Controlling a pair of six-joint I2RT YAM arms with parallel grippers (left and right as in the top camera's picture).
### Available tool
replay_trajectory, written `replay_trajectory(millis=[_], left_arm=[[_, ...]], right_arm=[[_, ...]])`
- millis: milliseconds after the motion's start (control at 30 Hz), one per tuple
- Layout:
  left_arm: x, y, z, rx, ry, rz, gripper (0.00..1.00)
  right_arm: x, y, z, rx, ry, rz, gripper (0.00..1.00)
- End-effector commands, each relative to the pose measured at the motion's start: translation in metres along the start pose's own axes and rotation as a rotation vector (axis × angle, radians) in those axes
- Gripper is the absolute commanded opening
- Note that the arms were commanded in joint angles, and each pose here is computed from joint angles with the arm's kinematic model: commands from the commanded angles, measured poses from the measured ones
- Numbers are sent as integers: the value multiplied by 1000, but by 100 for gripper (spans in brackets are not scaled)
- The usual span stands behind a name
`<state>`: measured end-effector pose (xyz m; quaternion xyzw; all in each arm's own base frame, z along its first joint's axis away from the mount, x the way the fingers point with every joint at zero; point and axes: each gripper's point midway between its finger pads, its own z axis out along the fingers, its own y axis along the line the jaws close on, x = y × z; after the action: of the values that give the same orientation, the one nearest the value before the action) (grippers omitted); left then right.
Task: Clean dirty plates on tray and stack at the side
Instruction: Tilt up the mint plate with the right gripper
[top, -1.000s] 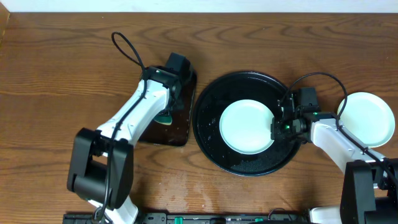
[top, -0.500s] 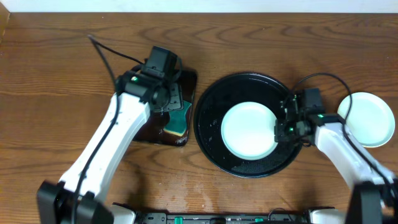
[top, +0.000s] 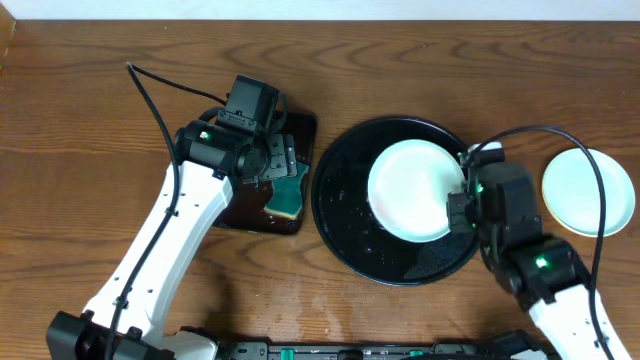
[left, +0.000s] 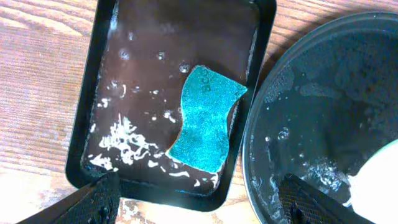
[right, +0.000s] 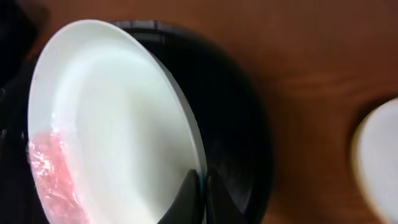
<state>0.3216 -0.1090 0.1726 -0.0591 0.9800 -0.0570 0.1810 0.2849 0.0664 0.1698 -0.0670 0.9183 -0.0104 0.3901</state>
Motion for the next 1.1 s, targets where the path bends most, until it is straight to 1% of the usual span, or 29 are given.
replay_trajectory(millis=[0,33,133,300,467,633,800,1067], left_arm=[[-6,-1,-5,5,-19,-2,82],[-6,-1,-5,5,-19,-2,82],[-6,-1,-5,5,-19,-2,82],[-6,-1,-5,5,-19,-2,83],[-6,-1,-5,5,-19,-2,83],[-6,-1,-5,5,-19,-2,83],[-6,-1,-5,5,-19,-2,83],[-6,-1,-5,5,-19,-2,83]], right_arm=[[-19,-15,-17,197,-99,-109,1],[-23,-13,-23,250,-129,-143,1],[-31,-5,-34,313,-187,-201,1],[-43,21,-57,374,-285,-400,1],[-46,43,-77,400,-356,-519,1],[-46,54,-92,423,-406,-564,1],[-48,59,-98,444,-417,-646,1],[-48,61,-97,443,-415,-658,1]])
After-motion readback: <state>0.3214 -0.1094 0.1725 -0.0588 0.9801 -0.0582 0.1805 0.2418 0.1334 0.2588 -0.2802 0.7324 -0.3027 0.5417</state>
